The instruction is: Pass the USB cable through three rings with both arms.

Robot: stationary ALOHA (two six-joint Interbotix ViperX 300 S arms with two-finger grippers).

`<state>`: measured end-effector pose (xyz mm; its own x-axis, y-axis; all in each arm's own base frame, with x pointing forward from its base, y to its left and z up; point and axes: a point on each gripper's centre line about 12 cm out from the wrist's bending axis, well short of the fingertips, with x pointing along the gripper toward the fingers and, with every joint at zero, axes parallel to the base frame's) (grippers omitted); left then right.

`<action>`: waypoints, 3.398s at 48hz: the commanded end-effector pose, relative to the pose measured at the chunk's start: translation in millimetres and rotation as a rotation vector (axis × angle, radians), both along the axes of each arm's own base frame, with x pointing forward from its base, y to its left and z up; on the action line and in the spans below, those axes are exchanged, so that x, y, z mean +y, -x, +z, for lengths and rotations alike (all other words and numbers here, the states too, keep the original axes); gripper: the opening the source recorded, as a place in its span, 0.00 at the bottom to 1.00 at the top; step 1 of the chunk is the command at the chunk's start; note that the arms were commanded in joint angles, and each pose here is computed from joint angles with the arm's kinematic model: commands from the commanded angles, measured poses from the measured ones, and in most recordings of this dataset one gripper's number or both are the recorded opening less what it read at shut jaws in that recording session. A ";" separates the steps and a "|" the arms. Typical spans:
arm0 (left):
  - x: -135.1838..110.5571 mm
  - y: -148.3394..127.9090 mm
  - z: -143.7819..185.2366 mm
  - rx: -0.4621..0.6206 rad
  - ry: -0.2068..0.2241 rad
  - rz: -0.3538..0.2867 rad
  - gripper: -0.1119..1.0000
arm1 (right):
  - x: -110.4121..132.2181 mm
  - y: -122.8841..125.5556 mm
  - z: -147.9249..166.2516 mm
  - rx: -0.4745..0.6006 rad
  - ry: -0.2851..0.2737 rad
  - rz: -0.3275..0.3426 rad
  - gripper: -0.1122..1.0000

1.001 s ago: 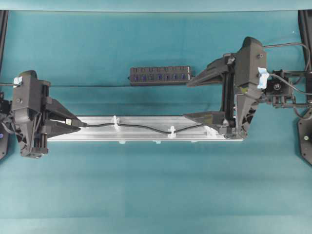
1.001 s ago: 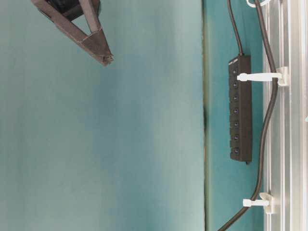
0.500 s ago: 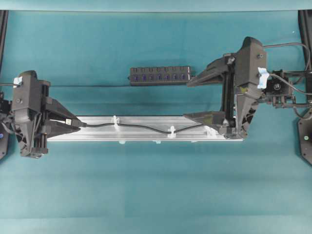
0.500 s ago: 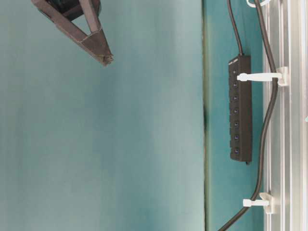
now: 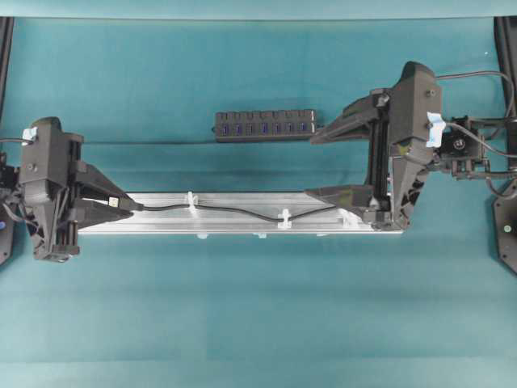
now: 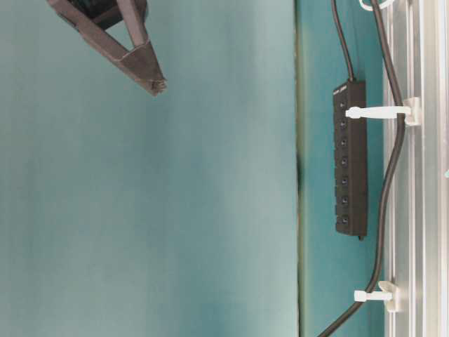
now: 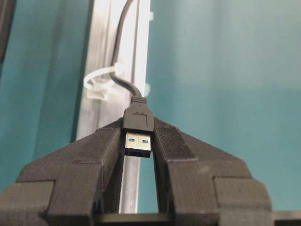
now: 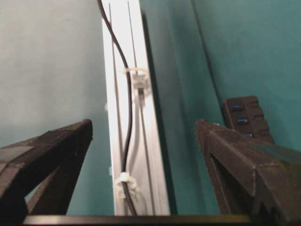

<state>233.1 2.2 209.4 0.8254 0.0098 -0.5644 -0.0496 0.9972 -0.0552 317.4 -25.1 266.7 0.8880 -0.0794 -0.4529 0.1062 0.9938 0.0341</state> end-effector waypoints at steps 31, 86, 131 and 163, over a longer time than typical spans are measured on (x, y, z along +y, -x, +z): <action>-1.1 -5.1 12.0 -0.038 0.000 -0.005 0.29 | -1.4 -0.6 4.8 -0.016 -0.011 -0.010 0.83; -1.1 -5.8 10.2 -0.031 0.002 -0.003 0.29 | -7.6 0.6 2.9 -0.020 -0.014 -0.030 0.83; -0.7 -5.4 10.0 -0.031 0.002 -0.001 0.29 | -7.8 1.6 0.3 0.006 -0.015 -0.033 0.83; 0.1 -2.2 13.4 -0.031 0.002 0.002 0.29 | -5.6 2.7 -2.4 0.027 -0.016 -0.028 0.83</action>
